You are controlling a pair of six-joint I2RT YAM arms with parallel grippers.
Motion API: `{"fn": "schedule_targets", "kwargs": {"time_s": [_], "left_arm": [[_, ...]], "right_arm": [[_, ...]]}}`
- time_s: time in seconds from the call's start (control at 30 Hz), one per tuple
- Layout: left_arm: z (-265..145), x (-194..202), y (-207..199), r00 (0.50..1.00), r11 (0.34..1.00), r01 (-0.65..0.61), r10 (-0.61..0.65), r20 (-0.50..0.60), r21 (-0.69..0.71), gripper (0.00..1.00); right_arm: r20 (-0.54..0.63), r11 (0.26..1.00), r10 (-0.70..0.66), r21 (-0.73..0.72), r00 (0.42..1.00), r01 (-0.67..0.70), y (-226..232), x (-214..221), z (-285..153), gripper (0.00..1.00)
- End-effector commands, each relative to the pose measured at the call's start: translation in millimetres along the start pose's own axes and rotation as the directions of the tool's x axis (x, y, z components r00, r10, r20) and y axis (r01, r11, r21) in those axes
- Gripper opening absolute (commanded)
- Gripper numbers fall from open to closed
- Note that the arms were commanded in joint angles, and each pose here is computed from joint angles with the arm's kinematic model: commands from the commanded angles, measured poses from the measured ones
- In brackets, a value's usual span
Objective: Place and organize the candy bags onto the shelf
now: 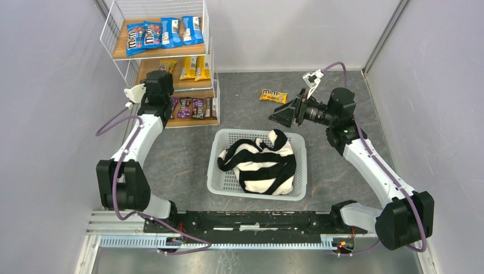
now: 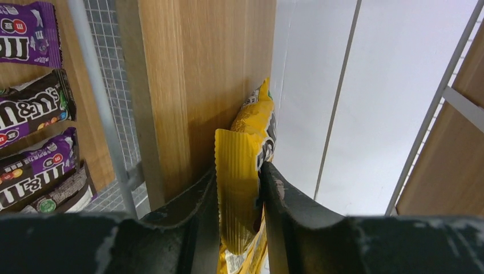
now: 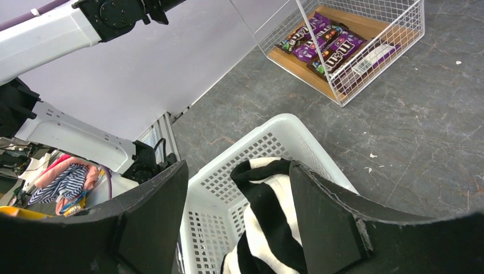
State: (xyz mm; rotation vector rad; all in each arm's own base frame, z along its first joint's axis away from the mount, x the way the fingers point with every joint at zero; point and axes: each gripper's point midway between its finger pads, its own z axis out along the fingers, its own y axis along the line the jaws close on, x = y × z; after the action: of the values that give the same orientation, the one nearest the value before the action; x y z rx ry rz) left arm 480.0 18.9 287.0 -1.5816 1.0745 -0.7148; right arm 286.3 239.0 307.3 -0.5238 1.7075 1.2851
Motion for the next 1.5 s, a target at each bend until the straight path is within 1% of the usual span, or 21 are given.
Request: {"fn": "schedule_targets", "kwargs": {"time_s": [0.0, 0.17, 0.23, 0.27, 0.3, 0.33, 0.37, 0.4, 0.43, 0.53, 0.6, 0.7, 0.77, 0.8, 0.83, 0.97, 1.0, 1.07, 1.2, 1.37, 1.47], "left_arm": [[7.5, -13.3, -25.7, 0.992, 0.995, 0.087, -0.092, 0.089, 0.049, 0.39], [13.5, 7.1, -27.6, 0.995, 0.995, 0.091, -0.092, 0.032, 0.044, 0.40], [13.3, 15.4, -29.1, 0.996, 0.996, 0.083, -0.084, 0.004, 0.045, 0.43], [13.0, 19.7, -28.8, 0.998, 0.997, 0.069, -0.068, -0.011, 0.044, 0.48], [12.7, 23.5, -33.7, 0.997, 0.995, 0.074, -0.072, -0.030, 0.062, 0.58], [12.3, 26.9, -33.3, 0.997, 0.996, 0.065, -0.062, -0.047, 0.061, 0.72], [11.8, 28.0, -29.7, 0.997, 0.998, 0.049, -0.046, -0.054, 0.051, 0.84], [11.1, 26.3, -26.3, 0.998, 0.999, 0.030, -0.027, -0.053, 0.044, 0.90], [10.6, 24.3, -20.9, 0.999, 0.999, 0.006, -0.004, -0.053, 0.039, 0.92], [3.4, 19.5, -12.1, 0.996, 0.998, -0.025, 0.029, -0.081, 0.053, 0.92], [-2.5, 14.6, -4.9, 0.994, 0.998, -0.050, 0.053, -0.098, 0.035, 0.91], [-9.6, -0.6, 5.3, 0.994, 0.999, -0.050, 0.051, -0.101, 0.013, 0.86], [-15.1, -7.8, 13.9, 0.993, 0.998, -0.065, 0.064, -0.096, -0.004, 0.80], [-12.3, -21.3, 14.8, 0.996, 0.998, -0.066, 0.065, -0.069, -0.008, 0.78], [-10.4, -27.2, 15.5, 0.996, 0.998, -0.068, 0.067, -0.064, -0.011, 0.77], [-0.6, -23.8, 19.4, 0.988, 0.997, -0.079, 0.075, -0.137, -0.026, 0.76], [1.3, -21.0, 22.2, 0.984, 0.996, -0.083, 0.077, -0.158, -0.034, 0.78], [1.3, -17.7, 27.4, 0.980, 0.994, -0.095, 0.085, -0.179, -0.049, 0.84], [-5.9, -22.1, 34.6, 0.979, 0.991, -0.114, 0.101, -0.178, -0.065, 0.95], [-13.3, -35.6, 38.4, 0.970, 0.980, -0.181, 0.165, -0.177, -0.079, 1.00], [-14.2, -43.0, 40.6, 0.961, 0.970, -0.222, 0.201, -0.192, -0.096, 1.00]], "right_arm": [[0.025, 0.999, -0.043, -0.020, 0.999, 0.044, 2.8, -5.1, -1.9, 0.73], [0.022, 0.999, -0.025, -0.031, 0.999, 0.025, -0.2, -2.7, 0.4, 0.73], [0.023, 0.999, -0.023, -0.034, 0.999, 0.024, -0.5, -2.3, 0.8, 0.73], [0.024, 0.999, -0.022, -0.032, 0.999, 0.023, -1.3, -2.3, 0.7, 0.73], [0.025, 0.999, -0.023, -0.033, 0.999, 0.024, -1.1, -2.2, 0.7, 0.73], [0.024, 0.999, -0.020, -0.032, 0.999, 0.021, -1.8, -1.5, 0.6, 0.73], [0.024, 0.999, -0.017, -0.032, 1.000, 0.018, -2.0, -0.9, 0.7, 0.73], [0.024, 0.999, -0.017, -0.033, 1.000, 0.018, -1.6, -0.9, 0.5, 0.73], [0.023, 0.999, -0.013, -0.036, 1.000, 0.014, -0.9, -0.2, 0.5, 0.73], [0.021, 0.999, -0.007, -0.037, 1.000, 0.007, -1.0, 1.0, 0.4, 0.73], [0.023, 0.999, -0.006, -0.042, 1.000, 0.007, 1.0, -0.2, -0.2, 0.73], [0.031, 0.999, -0.004, -0.043, 1.000, 0.005, 2.1, -0.6, -0.8, 0.73], [0.032, 0.999, 0.000, -0.044, 0.999, 0.002, 2.1, -0.6, -0.6, 0.73], [0.031, 0.999, 0.003, -0.044, 1.000, -0.002, 1.8, -0.1, -0.6, 0.73], [0.032, 0.999, 0.004, -0.045, 0.999, -0.003, 1.8, -0.1, -0.5, 0.73], [0.032, 0.999, 0.010, -0.048, 0.999, -0.009, 1.9, 1.0, -0.3, 0.73], [0.033, 0.999, 0.011, -0.048, 0.999, -0.009, 1.7, 0.8, -0.5, 0.73], [0.033, 0.999, 0.011, -0.050, 0.999, -0.009, 2.9, 0.8, -0.8, 0.73], [0.034, 0.999, 0.008, -0.048, 0.999, -0.007, 2.9, 1.1, -1.4, 0.73], [0.026, 0.999, 0.012, -0.051, 1.000, -0.011, 1.0, 3.3, 0.1, 0.73], [0.023, 0.999, 0.018, -0.052, 1.000, -0.017, -0.6, 4.7, 0.7, 0.73]]}}
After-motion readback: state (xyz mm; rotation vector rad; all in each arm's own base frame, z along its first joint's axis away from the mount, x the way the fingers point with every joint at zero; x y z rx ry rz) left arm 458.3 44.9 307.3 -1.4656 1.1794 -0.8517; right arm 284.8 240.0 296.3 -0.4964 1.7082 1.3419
